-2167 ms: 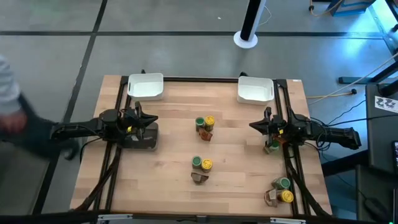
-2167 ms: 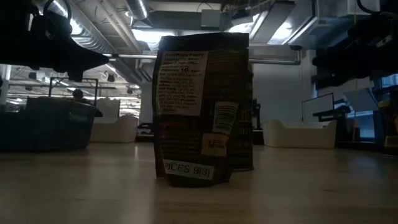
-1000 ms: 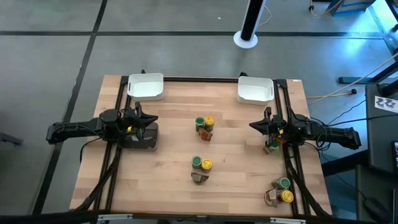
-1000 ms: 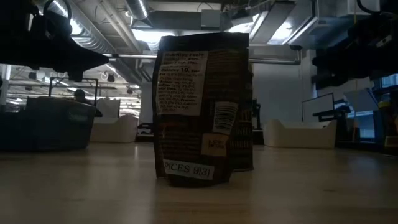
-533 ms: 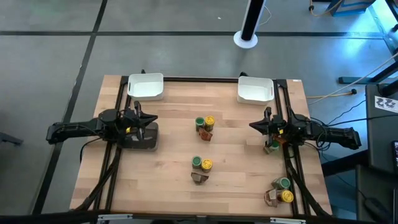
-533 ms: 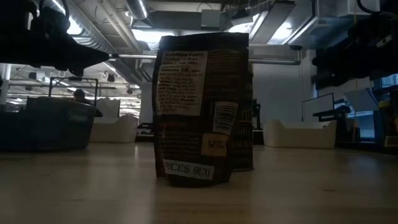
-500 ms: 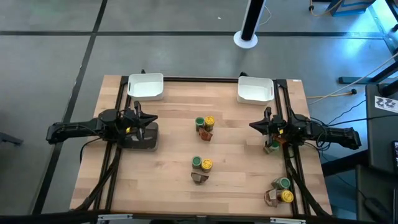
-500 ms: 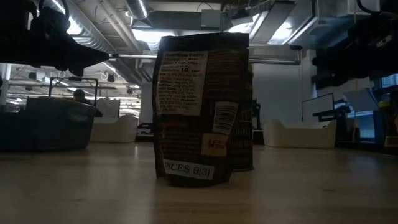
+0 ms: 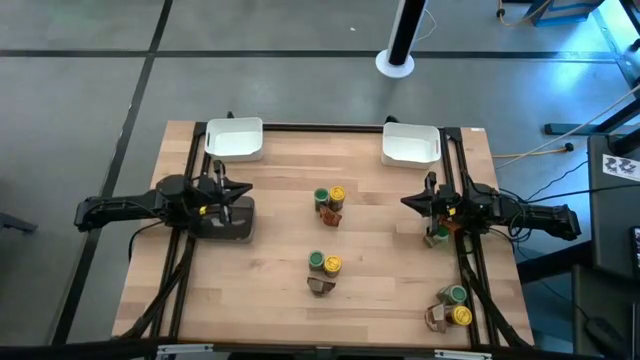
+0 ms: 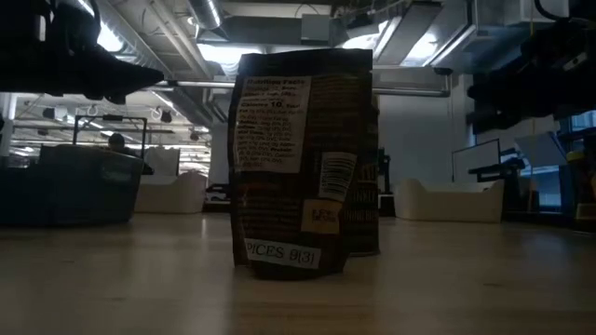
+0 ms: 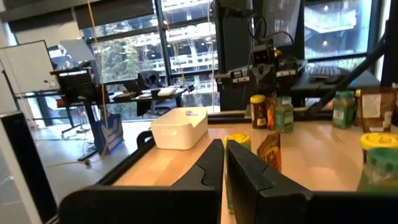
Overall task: Sort spices by type
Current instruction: Put the orange seasoning pack into the top right white bin
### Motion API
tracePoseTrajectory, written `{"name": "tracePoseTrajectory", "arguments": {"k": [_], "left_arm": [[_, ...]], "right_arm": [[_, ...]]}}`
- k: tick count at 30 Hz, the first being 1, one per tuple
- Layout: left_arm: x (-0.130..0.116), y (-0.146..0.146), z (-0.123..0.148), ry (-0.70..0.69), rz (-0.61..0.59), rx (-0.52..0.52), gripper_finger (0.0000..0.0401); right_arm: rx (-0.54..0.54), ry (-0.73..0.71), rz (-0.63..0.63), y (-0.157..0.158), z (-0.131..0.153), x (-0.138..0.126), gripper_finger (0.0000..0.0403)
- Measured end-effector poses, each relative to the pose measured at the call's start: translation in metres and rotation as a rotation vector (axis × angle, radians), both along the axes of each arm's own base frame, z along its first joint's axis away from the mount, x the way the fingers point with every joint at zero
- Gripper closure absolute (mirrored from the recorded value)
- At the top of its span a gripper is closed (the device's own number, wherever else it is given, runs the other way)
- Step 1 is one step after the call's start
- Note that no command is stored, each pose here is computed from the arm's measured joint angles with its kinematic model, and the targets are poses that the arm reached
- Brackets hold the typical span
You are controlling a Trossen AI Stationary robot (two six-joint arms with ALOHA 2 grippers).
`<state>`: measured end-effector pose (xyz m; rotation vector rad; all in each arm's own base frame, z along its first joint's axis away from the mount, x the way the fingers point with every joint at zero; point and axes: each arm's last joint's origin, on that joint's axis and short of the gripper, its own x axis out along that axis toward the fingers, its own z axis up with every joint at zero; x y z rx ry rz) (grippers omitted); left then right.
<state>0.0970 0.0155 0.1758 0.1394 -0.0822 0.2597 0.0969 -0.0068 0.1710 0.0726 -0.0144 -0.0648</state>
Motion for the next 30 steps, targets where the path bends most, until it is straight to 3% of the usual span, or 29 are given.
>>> {"name": "tracePoseTrajectory", "arguments": {"k": [6, 12, 20, 25, 30], "left_arm": [[-0.001, 0.0, 0.007, -0.082, -0.001, -0.003, 0.0396], [-0.004, 0.0, 0.018, -0.182, 0.03, 0.046, 0.0396], [-0.009, 0.003, 0.031, -0.31, 0.099, 0.102, 0.0396], [-0.007, 0.008, 0.032, -0.267, 0.204, 0.164, 0.0396], [-0.004, 0.013, 0.04, -0.316, 0.261, 0.225, 0.0396]], "right_arm": [[0.027, -0.002, 0.004, 0.0, 0.0, 0.0, 0.0393], [0.205, -0.042, 0.007, 0.0, 0.002, 0.0, 0.0393], [0.181, -0.062, -0.063, -0.002, 0.004, 0.0, 0.0393], [0.161, -0.033, -0.133, -0.004, 0.001, 0.002, 0.0393], [0.161, -0.024, -0.132, -0.005, 0.002, 0.009, 0.0393]]}}
